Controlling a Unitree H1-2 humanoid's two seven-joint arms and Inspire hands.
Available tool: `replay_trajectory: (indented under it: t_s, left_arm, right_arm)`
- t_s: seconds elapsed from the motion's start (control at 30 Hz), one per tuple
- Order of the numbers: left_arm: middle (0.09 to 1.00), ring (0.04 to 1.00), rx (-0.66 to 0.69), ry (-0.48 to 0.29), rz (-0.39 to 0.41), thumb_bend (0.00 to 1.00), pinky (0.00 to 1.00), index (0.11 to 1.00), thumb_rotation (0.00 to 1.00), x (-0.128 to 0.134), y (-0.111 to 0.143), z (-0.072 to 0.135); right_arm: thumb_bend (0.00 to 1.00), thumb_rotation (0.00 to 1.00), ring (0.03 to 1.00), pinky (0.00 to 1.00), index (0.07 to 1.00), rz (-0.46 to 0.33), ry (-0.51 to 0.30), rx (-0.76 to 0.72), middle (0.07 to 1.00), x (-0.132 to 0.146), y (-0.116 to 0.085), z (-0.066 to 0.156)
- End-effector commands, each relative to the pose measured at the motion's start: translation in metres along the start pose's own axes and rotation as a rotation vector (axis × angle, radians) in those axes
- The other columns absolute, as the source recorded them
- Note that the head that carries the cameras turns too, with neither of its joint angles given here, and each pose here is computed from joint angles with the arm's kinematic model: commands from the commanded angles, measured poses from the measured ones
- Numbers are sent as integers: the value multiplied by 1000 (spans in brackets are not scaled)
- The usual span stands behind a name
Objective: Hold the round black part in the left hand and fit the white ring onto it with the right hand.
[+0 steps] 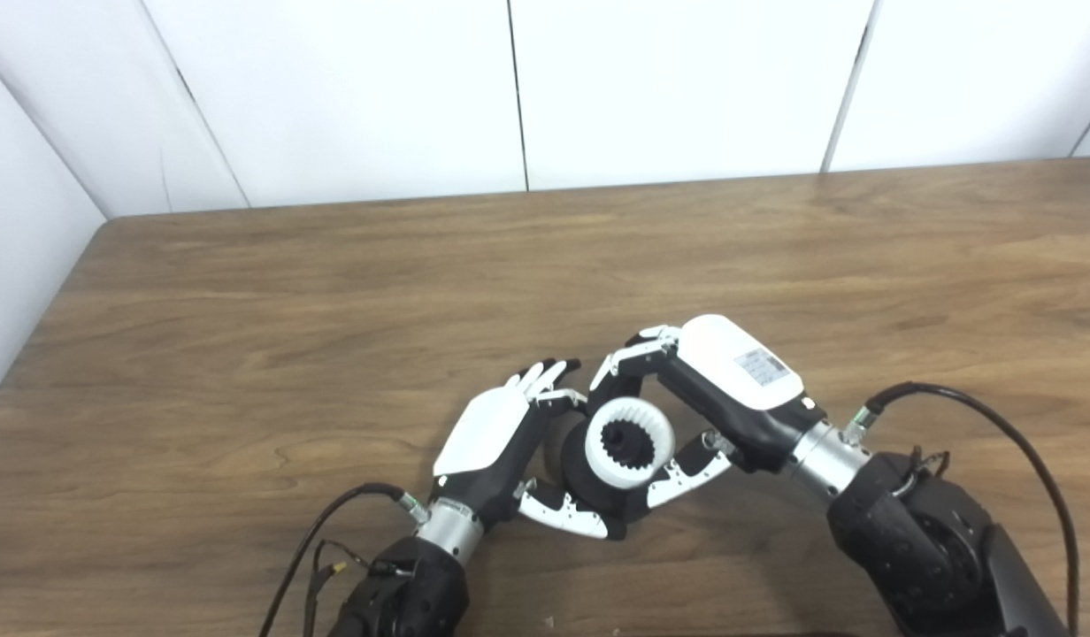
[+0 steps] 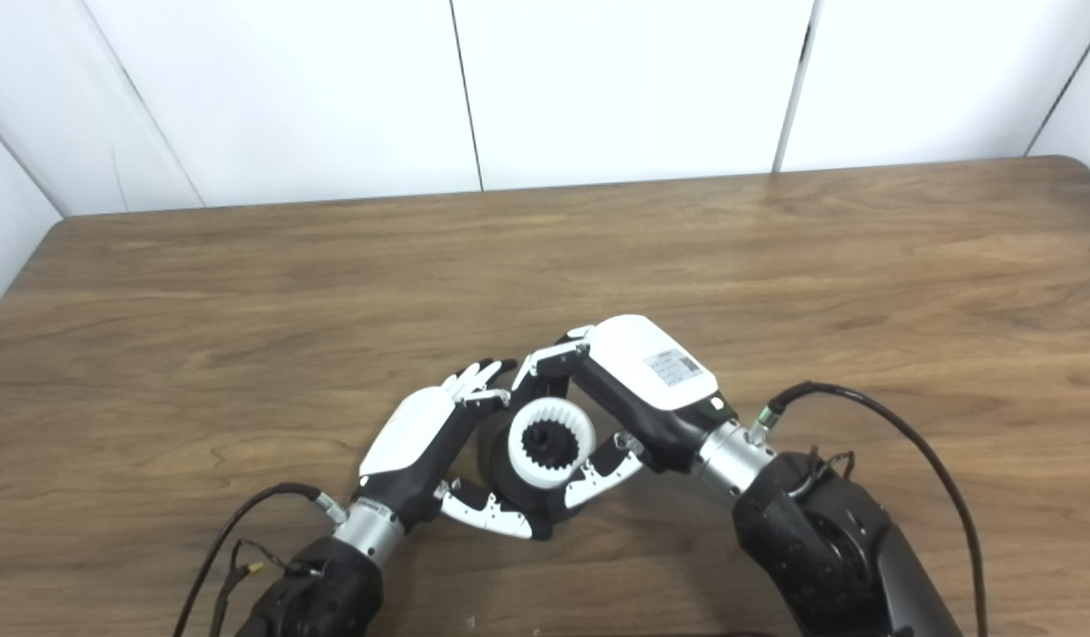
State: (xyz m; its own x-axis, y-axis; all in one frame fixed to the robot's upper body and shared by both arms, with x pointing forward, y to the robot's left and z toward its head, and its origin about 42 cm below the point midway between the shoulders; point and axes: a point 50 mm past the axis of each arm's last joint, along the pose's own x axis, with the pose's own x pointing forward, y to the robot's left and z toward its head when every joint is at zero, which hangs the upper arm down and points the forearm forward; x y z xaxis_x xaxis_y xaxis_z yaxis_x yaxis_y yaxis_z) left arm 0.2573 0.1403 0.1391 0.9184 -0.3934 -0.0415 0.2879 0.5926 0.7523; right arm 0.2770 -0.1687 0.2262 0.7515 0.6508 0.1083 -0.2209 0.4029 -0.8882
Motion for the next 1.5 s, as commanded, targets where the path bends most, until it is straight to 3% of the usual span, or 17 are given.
replay_trajectory:
  t_s: [0.0, 0.47, 0.97, 1.07, 1.17, 1.2, 1.23, 1.3, 1.47]
  left_arm:
    - [971, 1000, 23, -28, 29, 959, 1000, 564, 266, 4, 8, 7]
    - [971, 1000, 20, -29, 24, 962, 1000, 567, 245, 3, 11, 10]
    - [971, 1000, 22, -27, 22, 962, 1000, 564, 279, 5, 12, 11]
    - [972, 1000, 22, -25, 23, 964, 1000, 565, 274, 5, 12, 11]
    - [973, 1000, 18, -22, 24, 964, 1000, 564, 290, 5, 12, 9]
    - [973, 1000, 18, -22, 25, 964, 1000, 564, 292, 5, 13, 9]
    - [974, 1000, 19, -21, 24, 964, 1000, 564, 296, 5, 13, 9]
    - [974, 1000, 21, -22, 25, 963, 1000, 564, 302, 5, 13, 9]
    - [976, 1000, 23, -20, 25, 963, 1000, 566, 300, 4, 14, 8]
  right_arm:
    - [522, 8, 563, 795, 520, -40, -36, -24, 449, 8, -9, 2]
    - [520, 8, 557, 781, 525, -42, -37, -34, 436, 26, -2, 4]
    - [520, 8, 557, 772, 525, -24, -46, -49, 433, 27, -3, 6]
    - [521, 9, 555, 761, 524, -5, -26, -77, 438, 24, -5, 2]
    - [519, 16, 594, 793, 531, 72, 13, -84, 456, 20, -9, -1]
    - [517, 93, 616, 808, 515, 102, 23, -89, 499, 19, -11, -1]
    - [683, 274, 640, 821, 597, 134, 30, -95, 542, 18, -13, -2]
    - [913, 478, 726, 847, 741, 193, 42, -96, 677, 16, -18, -2]
    - [990, 528, 772, 840, 785, 233, 56, -80, 732, 10, -21, -4]
